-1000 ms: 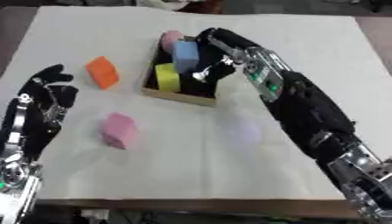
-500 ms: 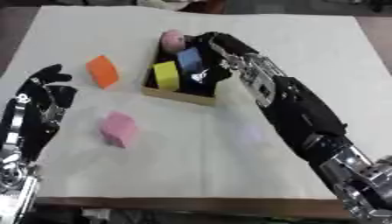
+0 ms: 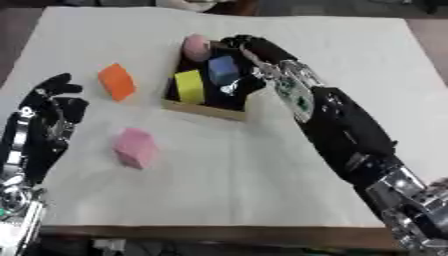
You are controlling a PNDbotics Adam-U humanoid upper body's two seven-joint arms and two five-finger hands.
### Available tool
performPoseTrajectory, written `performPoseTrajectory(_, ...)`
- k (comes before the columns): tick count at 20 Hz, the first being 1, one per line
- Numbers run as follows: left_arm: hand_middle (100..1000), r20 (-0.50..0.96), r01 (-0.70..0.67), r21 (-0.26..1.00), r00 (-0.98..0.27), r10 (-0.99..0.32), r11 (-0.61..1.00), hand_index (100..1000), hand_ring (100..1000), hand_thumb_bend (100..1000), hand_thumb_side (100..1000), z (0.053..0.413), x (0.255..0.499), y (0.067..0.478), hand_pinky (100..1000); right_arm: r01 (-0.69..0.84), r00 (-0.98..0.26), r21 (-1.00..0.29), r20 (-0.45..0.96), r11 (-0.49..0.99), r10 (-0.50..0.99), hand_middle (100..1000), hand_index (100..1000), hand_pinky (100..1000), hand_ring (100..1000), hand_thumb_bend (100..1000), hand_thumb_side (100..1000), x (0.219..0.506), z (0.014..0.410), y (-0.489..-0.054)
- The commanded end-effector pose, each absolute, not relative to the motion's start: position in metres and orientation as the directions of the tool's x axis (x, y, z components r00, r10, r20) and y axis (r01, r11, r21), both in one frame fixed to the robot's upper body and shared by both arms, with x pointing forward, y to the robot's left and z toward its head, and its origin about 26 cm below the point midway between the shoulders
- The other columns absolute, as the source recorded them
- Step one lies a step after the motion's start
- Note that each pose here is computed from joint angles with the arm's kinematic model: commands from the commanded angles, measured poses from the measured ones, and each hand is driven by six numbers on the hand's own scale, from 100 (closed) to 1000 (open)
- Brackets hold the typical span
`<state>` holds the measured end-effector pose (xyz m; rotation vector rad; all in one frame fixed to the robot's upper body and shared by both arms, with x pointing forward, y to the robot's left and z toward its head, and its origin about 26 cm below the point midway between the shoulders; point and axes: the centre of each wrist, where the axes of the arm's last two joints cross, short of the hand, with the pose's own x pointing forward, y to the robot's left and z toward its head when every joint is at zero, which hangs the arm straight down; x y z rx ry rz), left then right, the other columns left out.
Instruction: Pick up objects on the table and place them in the box.
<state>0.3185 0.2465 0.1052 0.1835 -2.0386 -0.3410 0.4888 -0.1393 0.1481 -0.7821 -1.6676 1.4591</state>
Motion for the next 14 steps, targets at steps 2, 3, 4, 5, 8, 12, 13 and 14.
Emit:
performPoseTrajectory(2,680,0.825,0.003,0.317,-0.495,-0.274,0.948,854,637,613,693,0.113,0.319,0.248,707,0.029,-0.552,-0.989,0.108,0.148,0.827,875,984,861,877,534,484,0.49,0.18,-0.144)
performPoseTrajectory(3,680,0.825,0.001,0.317,-0.494,-0.275,0.948,854,636,613,692,0.113,0.319,0.248,707,0.037,-0.562,-0.987,0.108,0.155,0.82,876,985,861,877,532,490,0.489,0.184,-0.146)
performPoseTrajectory(4,680,0.825,-0.001,0.318,-0.493,-0.277,0.948,854,636,613,692,0.112,0.319,0.249,707,0.043,-0.573,-0.986,0.109,0.163,0.812,876,985,861,877,532,490,0.488,0.188,-0.147)
performPoseTrajectory(5,679,0.825,-0.004,0.319,-0.492,-0.279,0.948,854,636,614,692,0.112,0.318,0.249,707,0.052,-0.584,-0.984,0.111,0.173,0.804,877,983,858,876,524,492,0.487,0.194,-0.149)
performPoseTrajectory(8,679,0.823,-0.021,0.324,-0.488,-0.292,0.946,854,636,617,691,0.112,0.318,0.253,707,0.087,-0.633,-0.97,0.123,0.228,0.764,872,976,852,871,511,497,0.478,0.215,-0.16)
performPoseTrajectory(12,679,0.812,-0.042,0.347,-0.487,-0.322,0.937,853,635,620,689,0.114,0.318,0.259,707,0.109,-0.696,-0.938,0.164,0.329,0.699,859,967,843,863,492,505,0.457,0.242,-0.178)
performPoseTrajectory(13,680,0.806,-0.048,0.358,-0.488,-0.334,0.933,853,636,623,687,0.116,0.318,0.261,707,0.114,-0.706,-0.931,0.17,0.348,0.687,853,961,840,860,484,508,0.45,0.248,-0.183)
performPoseTrajectory(14,680,0.801,-0.053,0.369,-0.489,-0.347,0.928,853,636,625,686,0.117,0.318,0.262,708,0.116,-0.715,-0.924,0.177,0.364,0.676,851,960,838,858,482,508,0.444,0.252,-0.188)
